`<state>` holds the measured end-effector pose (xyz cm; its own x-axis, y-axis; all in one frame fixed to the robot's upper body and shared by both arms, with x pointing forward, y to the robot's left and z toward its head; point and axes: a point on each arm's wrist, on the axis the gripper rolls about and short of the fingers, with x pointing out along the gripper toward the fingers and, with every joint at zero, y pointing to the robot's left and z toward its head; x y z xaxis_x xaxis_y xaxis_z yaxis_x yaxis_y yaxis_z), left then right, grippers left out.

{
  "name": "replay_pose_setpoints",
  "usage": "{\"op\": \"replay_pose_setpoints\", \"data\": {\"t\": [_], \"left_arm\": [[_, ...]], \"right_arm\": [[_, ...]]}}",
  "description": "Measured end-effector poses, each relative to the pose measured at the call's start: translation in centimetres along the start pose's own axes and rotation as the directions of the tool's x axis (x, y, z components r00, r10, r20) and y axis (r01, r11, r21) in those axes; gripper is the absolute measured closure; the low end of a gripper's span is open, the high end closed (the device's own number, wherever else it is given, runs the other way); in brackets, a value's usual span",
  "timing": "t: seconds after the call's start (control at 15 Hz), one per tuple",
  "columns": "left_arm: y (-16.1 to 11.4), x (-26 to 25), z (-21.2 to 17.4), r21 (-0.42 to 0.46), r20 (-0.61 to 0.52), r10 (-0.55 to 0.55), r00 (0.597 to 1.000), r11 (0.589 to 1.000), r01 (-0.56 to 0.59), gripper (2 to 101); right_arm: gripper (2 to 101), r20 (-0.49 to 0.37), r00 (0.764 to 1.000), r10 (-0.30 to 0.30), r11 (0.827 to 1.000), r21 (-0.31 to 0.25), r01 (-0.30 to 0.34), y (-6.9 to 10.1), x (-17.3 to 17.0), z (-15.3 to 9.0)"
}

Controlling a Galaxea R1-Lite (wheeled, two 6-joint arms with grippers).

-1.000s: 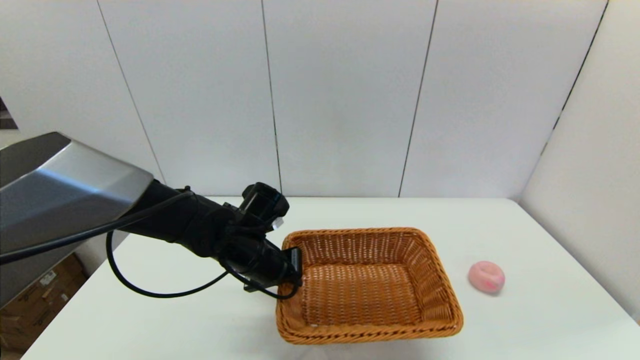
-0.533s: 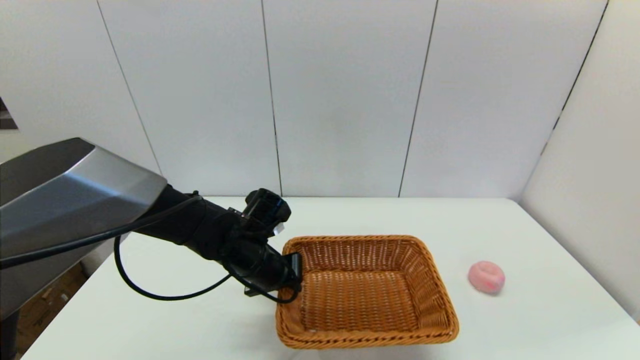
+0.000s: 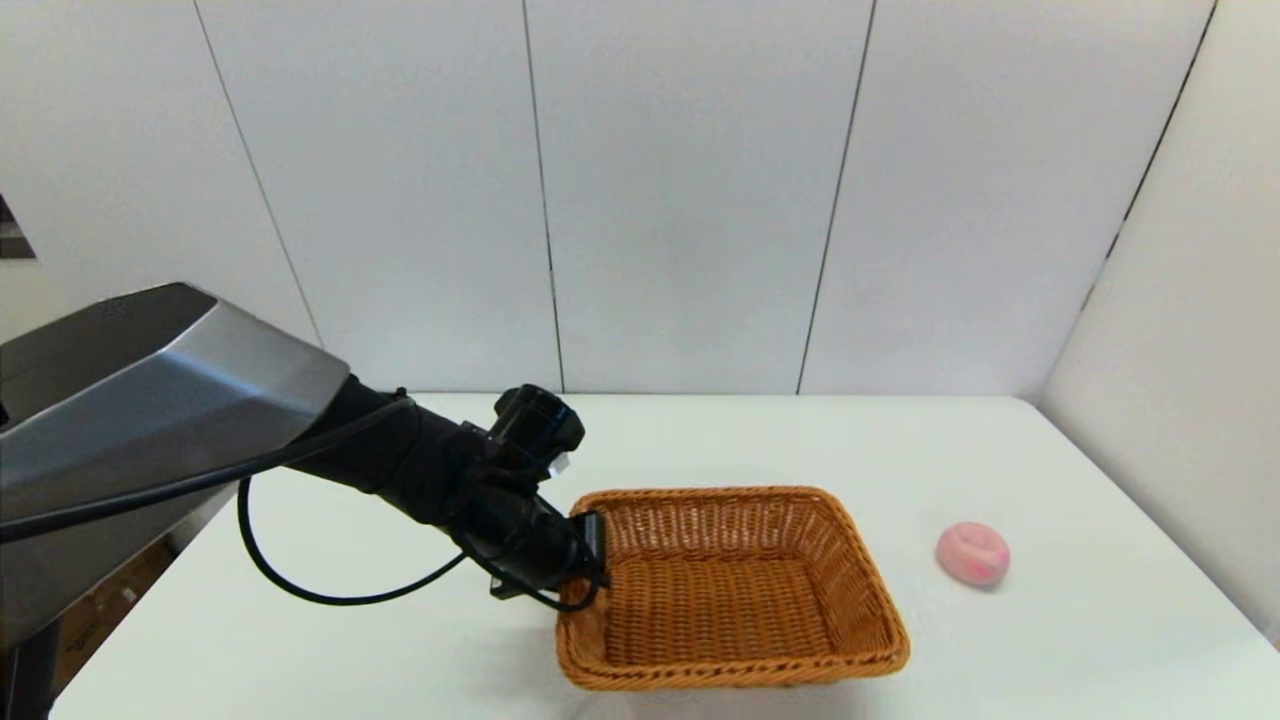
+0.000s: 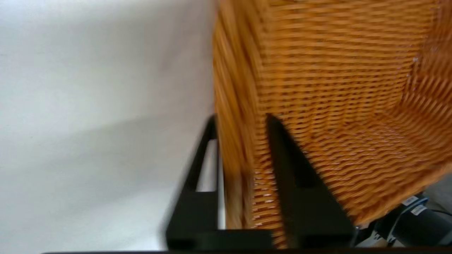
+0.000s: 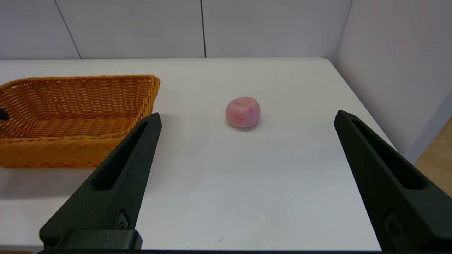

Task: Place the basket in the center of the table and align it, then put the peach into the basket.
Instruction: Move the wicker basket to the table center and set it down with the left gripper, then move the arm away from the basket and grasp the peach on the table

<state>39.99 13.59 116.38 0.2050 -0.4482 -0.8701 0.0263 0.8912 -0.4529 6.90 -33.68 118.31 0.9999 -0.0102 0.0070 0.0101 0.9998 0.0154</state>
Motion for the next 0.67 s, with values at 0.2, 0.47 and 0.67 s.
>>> {"op": "replay_pose_setpoints", "data": {"t": [0.2,0.47,0.67], "left_arm": [[0.0,-0.3,0.0,0.001,0.005,-0.002,1.0,1.0,0.002,47.7],[-0.5,-4.0,0.4,0.033,0.079,-0.041,0.996,0.999,0.038,30.4],[-0.5,-10.2,0.1,0.067,0.179,-0.08,0.981,0.995,0.069,22.5]], "right_arm": [[5.2,0.0,1.0,0.0,1.0,0.0,0.0,0.0,0.0,0.0],[5.2,0.0,1.0,-0.001,1.0,0.0,0.001,0.0,0.0,0.0],[5.2,0.0,1.0,0.0,1.0,0.0,0.0,0.0,0.0,0.0]]}}
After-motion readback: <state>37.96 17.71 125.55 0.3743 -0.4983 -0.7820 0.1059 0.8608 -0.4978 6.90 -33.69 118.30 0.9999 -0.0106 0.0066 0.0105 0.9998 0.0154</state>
